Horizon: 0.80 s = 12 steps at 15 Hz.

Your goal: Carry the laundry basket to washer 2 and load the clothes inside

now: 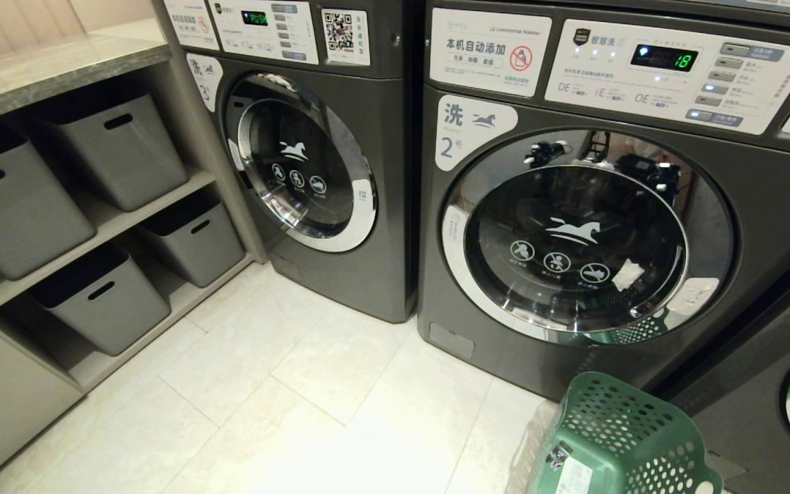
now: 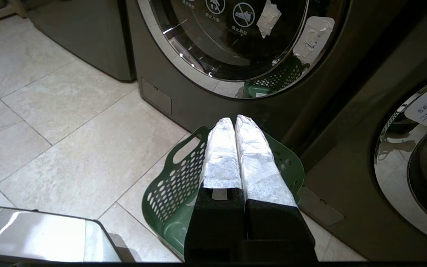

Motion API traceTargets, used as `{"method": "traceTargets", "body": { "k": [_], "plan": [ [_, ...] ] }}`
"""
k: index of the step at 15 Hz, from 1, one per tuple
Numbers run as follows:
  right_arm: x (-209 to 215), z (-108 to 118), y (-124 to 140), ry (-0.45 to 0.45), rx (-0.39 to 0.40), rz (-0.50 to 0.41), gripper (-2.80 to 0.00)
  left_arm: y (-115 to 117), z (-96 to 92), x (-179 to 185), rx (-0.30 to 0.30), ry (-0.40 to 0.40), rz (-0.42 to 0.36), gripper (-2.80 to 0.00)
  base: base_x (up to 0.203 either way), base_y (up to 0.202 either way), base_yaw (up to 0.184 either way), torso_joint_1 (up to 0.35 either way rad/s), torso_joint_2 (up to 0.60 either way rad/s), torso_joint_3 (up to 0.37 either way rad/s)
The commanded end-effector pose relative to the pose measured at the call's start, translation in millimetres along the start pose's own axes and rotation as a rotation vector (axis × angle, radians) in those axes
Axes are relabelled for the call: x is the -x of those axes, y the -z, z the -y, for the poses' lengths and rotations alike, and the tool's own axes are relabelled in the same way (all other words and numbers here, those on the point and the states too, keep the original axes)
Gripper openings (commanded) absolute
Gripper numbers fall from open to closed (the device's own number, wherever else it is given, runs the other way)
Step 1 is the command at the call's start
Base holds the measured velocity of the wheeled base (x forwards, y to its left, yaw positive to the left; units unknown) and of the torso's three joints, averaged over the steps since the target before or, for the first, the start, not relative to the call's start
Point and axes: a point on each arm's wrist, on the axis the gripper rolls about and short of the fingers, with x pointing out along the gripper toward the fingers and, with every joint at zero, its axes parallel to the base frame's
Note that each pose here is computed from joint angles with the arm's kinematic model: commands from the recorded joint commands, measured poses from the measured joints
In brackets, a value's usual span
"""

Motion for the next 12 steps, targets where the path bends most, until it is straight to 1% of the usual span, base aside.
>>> {"method": "traceTargets", "body": {
  "k": [1,12],
  "plan": [
    [-0.3,-0.1,0.4,-0.001,-0.011,-0.007,-2.80,0.4,0.0,-0.1,0.000,0.000,-0.001,-2.80,0.000,0.000,0.000,0.000,0.00,0.000],
    [-0.3,-0.1,0.4,0.000,-0.026,-0.007,-2.80,0.4,0.0,-0.1,0.000,0.001,-0.001,-2.80,0.000,0.000,0.000,0.000,0.00,0.000]
  ]
}}
